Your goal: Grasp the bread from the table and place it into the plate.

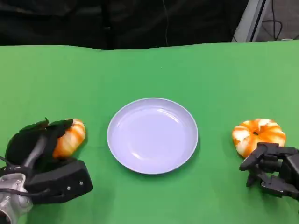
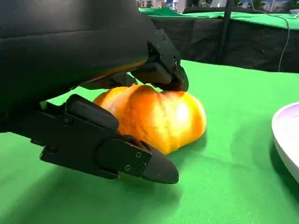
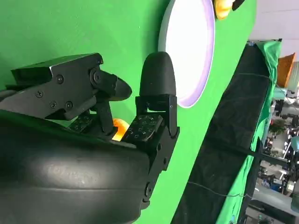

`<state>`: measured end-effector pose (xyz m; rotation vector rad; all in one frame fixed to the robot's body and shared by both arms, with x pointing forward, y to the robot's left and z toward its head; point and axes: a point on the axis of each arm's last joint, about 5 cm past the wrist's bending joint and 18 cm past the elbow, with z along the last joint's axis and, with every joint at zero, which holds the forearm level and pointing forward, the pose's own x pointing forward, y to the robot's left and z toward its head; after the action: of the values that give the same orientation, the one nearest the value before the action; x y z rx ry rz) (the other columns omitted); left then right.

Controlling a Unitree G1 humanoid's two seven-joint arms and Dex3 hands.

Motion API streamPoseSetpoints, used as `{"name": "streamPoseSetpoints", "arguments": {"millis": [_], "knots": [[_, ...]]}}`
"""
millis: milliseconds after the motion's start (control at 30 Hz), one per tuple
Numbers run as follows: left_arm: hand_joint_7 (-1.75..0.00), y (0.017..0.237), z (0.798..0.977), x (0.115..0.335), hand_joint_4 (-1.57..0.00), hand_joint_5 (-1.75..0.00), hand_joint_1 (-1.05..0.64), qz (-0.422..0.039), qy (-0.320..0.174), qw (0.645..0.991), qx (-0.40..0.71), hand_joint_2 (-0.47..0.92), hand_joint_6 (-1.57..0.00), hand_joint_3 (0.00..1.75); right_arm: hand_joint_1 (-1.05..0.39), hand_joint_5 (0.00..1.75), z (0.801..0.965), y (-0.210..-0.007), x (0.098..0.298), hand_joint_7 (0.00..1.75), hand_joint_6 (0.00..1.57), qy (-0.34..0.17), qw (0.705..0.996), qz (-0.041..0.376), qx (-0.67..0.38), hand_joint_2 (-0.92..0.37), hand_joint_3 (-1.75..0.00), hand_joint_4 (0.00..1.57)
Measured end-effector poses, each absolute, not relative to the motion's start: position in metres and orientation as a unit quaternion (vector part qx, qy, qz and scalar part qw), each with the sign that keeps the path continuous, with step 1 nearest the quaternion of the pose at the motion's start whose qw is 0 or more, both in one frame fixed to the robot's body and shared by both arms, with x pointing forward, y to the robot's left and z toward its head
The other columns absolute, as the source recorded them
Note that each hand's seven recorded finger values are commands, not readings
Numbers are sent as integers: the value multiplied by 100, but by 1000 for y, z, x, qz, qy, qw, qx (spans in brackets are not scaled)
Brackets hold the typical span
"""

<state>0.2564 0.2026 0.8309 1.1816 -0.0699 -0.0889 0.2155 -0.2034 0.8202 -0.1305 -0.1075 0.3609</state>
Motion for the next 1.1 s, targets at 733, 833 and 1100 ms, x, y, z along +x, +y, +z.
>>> {"name": "streamPoseSetpoints", "arguments": {"millis": [733,833,1100], "knots": [[0,202,832,258,-39,0,-68,-45,-30,828,558,87,-50,0,10,140,820,-203,216,101,92,-53,981,174,-68,-80,-69,88],[0,202,833,259,-38,0,-66,-45,-30,828,559,88,-50,0,10,140,820,-203,216,101,92,-53,981,174,-68,-80,-70,88],[0,202,833,259,-39,0,-59,-46,-30,827,559,86,-50,0,10,141,820,-203,216,101,92,-53,980,177,-67,-79,-71,88]]}}
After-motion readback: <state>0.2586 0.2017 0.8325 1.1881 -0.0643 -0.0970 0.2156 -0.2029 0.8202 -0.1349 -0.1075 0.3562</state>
